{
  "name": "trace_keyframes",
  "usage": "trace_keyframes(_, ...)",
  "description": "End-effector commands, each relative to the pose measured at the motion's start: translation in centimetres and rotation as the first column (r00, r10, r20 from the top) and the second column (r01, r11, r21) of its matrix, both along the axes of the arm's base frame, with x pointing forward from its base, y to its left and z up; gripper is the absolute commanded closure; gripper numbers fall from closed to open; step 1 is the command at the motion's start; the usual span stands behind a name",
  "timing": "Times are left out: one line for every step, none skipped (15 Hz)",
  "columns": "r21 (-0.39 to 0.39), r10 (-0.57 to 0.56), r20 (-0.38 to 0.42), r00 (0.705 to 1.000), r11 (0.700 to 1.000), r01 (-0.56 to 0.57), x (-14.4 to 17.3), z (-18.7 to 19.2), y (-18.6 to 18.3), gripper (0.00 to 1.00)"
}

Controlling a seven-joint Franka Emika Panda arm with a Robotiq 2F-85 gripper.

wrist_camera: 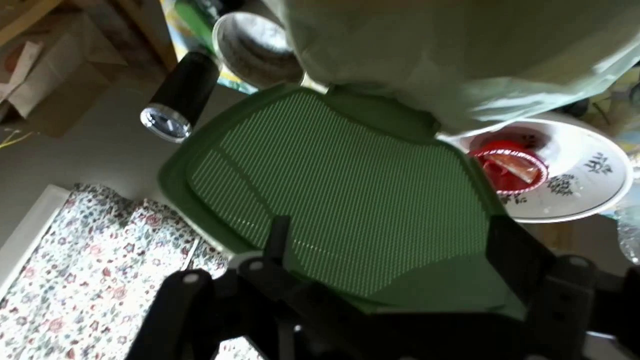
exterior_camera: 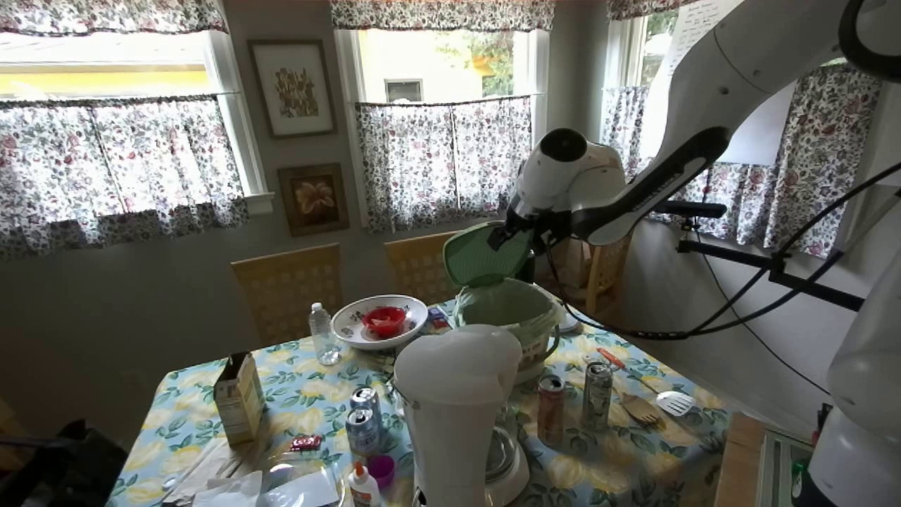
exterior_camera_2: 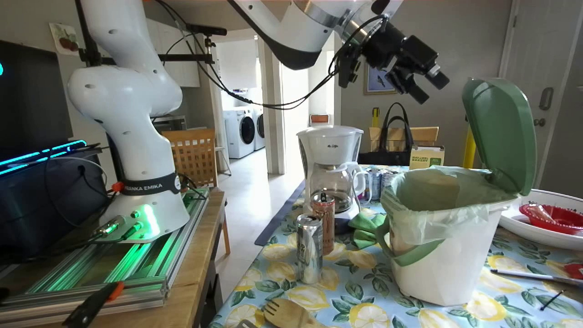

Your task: Open the bin and put the cans inside then close the bin.

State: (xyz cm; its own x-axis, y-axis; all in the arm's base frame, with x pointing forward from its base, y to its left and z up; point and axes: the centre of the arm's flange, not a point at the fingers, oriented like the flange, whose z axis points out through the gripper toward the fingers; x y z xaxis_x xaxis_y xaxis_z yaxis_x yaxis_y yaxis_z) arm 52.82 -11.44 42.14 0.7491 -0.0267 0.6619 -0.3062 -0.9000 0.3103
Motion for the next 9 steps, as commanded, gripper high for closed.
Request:
trace_keyframes(0.097, 0.037, -0.102, 0.994, 0.995, -0.027, -2.9, 1.5, 1.1, 0.00)
trace_keyframes(0.123, 0.048, -0.128, 0.991, 0.992, -0.032, -3.3, 1.1, 1.3, 0.00)
trace_keyframes(0.151, 0.057, -0.156, 0.986, 0.988, -0.033, -3.8, 0.7, 1.6, 0.00)
trace_keyframes(0.179, 0.064, -0.182, 0.981, 0.983, -0.031, -4.3, 0.2, 1.8, 0.00)
trace_keyframes(0.219, 0.074, -0.218, 0.973, 0.975, -0.025, -5.0, -0.3, 2.0, 0.00)
trace_keyframes(0.247, 0.085, -0.244, 0.966, 0.969, -0.023, -5.6, -0.9, 2.2, 0.00)
trace_keyframes(0.275, 0.096, -0.270, 0.958, 0.961, -0.018, -6.3, -1.7, 2.3, 0.00)
trace_keyframes(0.302, 0.112, -0.294, 0.949, 0.953, -0.019, -7.0, -2.3, 2.4, 0.00)
trace_keyframes(0.326, 0.121, -0.324, 0.938, 0.945, -0.009, -7.6, -2.8, 2.5, 0.00)
